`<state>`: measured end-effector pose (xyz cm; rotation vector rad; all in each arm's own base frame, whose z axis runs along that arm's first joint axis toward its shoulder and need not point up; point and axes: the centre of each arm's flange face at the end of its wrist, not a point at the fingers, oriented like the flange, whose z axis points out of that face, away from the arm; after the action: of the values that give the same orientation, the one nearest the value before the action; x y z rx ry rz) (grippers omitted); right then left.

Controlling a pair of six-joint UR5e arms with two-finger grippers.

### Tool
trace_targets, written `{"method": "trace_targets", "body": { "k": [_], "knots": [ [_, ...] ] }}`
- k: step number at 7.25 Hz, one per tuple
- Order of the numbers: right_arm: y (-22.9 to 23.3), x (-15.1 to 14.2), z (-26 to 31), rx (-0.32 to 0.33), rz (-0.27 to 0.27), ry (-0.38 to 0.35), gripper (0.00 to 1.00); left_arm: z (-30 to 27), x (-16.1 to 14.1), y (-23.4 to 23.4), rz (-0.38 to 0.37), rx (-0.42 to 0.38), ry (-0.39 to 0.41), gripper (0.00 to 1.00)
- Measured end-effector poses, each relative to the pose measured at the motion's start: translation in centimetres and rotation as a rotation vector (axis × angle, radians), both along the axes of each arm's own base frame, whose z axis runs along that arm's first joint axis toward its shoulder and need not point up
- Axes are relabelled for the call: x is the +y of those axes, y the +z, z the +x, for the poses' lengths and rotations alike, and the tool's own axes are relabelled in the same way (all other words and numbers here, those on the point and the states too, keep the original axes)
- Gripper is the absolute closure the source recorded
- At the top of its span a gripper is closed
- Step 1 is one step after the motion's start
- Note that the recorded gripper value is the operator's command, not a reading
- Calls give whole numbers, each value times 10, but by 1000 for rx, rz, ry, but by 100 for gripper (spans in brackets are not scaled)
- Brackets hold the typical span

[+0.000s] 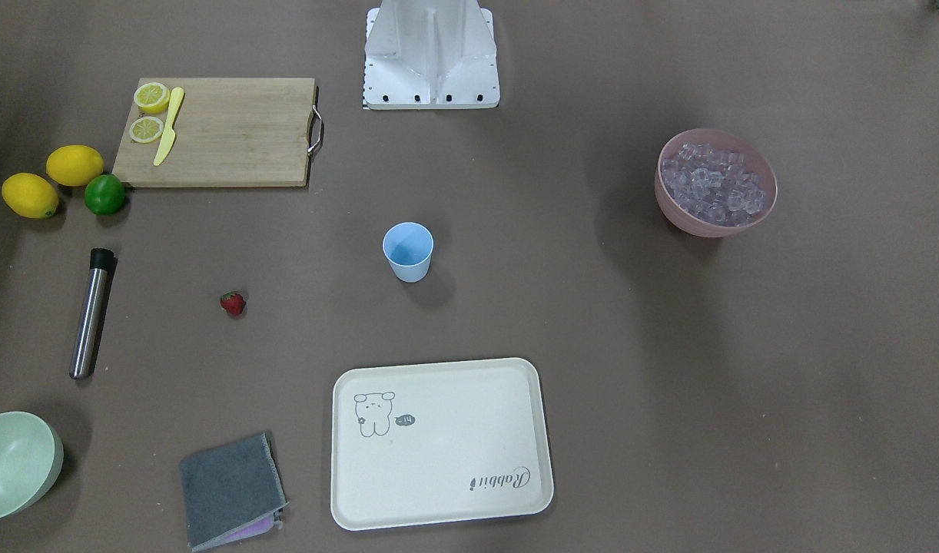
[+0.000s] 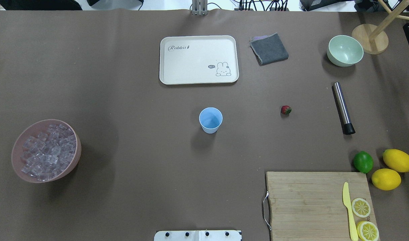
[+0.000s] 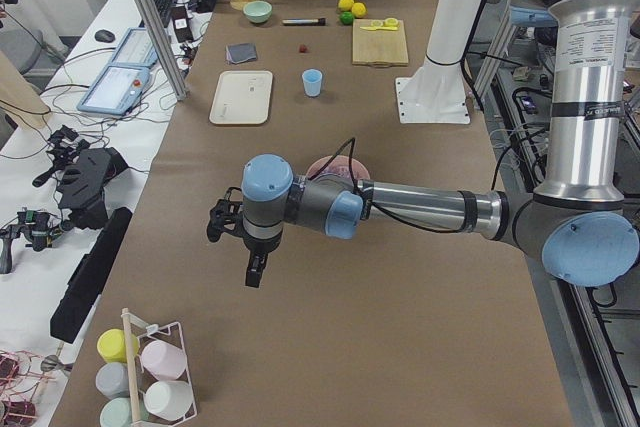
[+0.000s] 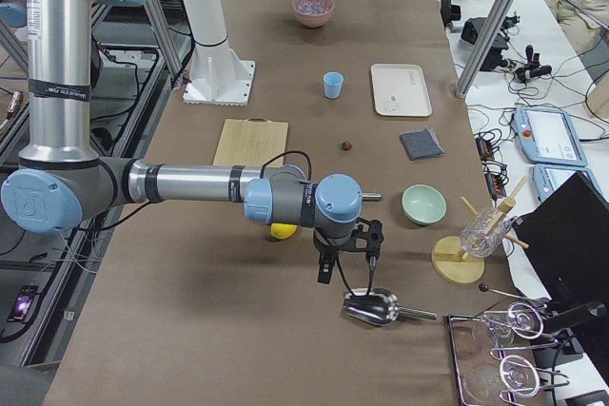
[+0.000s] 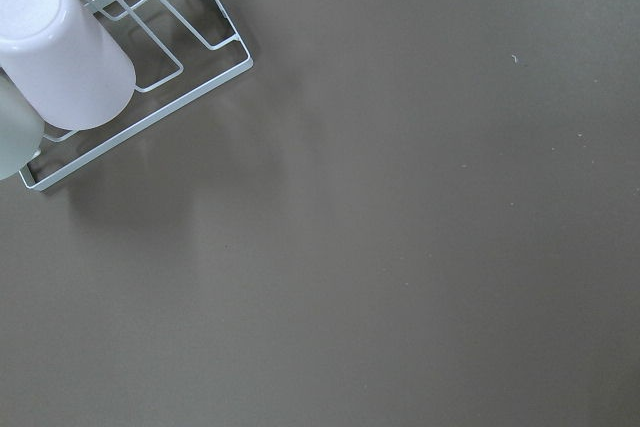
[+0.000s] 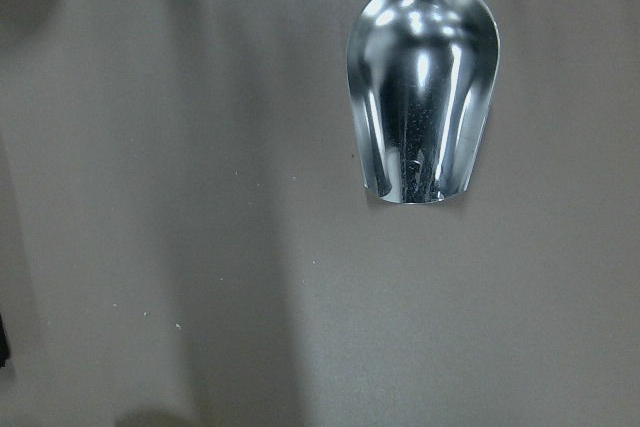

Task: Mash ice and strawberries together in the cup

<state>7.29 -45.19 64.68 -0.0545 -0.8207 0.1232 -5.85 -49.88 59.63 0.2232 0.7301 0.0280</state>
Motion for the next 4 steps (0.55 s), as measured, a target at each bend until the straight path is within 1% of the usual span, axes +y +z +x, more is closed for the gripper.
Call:
{"method": "trace_targets", "body": {
  "k": [4],
  "knots": [
    [-1, -1, 0, -3, 3, 2, 0, 2, 1, 2, 1, -1, 3, 2]
  ]
}}
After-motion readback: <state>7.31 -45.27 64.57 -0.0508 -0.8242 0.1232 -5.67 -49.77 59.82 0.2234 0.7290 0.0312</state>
